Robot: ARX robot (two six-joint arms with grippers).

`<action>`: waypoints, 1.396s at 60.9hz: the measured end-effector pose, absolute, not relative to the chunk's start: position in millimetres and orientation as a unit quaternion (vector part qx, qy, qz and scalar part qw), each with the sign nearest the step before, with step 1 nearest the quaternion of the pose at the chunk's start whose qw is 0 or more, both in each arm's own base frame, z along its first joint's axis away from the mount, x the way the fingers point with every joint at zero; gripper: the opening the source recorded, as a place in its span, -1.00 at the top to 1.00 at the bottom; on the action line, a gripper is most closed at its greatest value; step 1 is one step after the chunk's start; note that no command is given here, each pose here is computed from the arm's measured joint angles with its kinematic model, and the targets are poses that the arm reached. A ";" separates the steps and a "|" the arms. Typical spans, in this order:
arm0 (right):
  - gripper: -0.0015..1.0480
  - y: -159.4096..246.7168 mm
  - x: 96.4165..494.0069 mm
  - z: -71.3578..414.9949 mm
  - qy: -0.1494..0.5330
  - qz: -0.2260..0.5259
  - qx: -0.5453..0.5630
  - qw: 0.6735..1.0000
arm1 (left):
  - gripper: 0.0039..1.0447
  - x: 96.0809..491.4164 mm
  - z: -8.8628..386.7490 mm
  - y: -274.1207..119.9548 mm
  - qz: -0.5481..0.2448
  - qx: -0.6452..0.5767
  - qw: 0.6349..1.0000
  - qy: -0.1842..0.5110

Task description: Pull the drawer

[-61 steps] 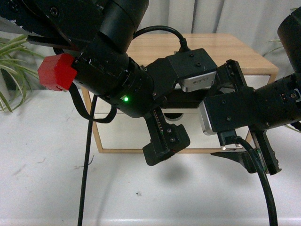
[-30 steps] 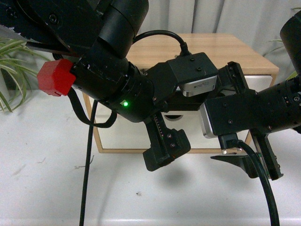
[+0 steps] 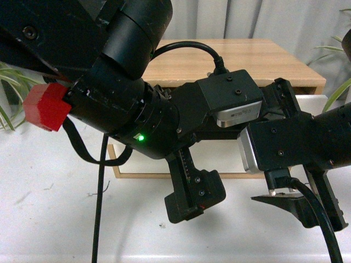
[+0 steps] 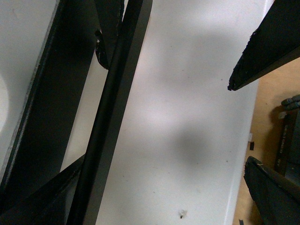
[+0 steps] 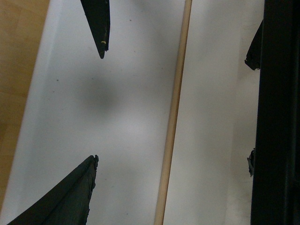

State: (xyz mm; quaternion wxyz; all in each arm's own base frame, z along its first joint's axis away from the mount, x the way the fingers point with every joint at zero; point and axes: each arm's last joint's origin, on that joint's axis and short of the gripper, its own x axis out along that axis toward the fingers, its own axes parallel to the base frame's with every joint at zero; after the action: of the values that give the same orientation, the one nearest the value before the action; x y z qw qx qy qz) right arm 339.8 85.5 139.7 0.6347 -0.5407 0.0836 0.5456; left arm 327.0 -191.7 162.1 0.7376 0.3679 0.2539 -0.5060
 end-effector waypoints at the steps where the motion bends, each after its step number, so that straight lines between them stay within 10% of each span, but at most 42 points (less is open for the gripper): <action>1: -0.88 85.3 338.9 139.7 0.084 0.546 -0.541 0.635 | -0.88 326.1 162.0 -191.5 -0.507 0.368 0.737 0.254; 50: -0.88 82.8 271.0 140.6 0.088 0.541 -0.535 0.643 | -0.88 264.8 158.2 -185.7 -0.535 0.332 0.737 0.245; 64: -0.87 47.3 268.6 221.7 0.014 0.423 -0.500 0.755 | -0.88 255.4 255.1 -129.1 -0.506 0.132 0.845 0.108; 76: -0.87 -8.7 274.8 257.5 0.011 0.222 -0.335 0.915 | -0.88 240.7 279.0 -12.4 -0.212 -0.059 0.974 0.062; 85: -0.87 -44.8 254.4 249.2 0.054 0.103 -0.120 0.986 | -0.88 200.9 259.3 43.0 -0.063 -0.150 0.985 0.063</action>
State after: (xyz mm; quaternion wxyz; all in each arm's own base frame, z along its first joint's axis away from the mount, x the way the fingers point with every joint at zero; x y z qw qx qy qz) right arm 254.4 -44.8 249.2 0.9859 -0.1199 0.0542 0.1034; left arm 200.9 43.0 259.3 0.9846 -0.1504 0.0630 -0.0634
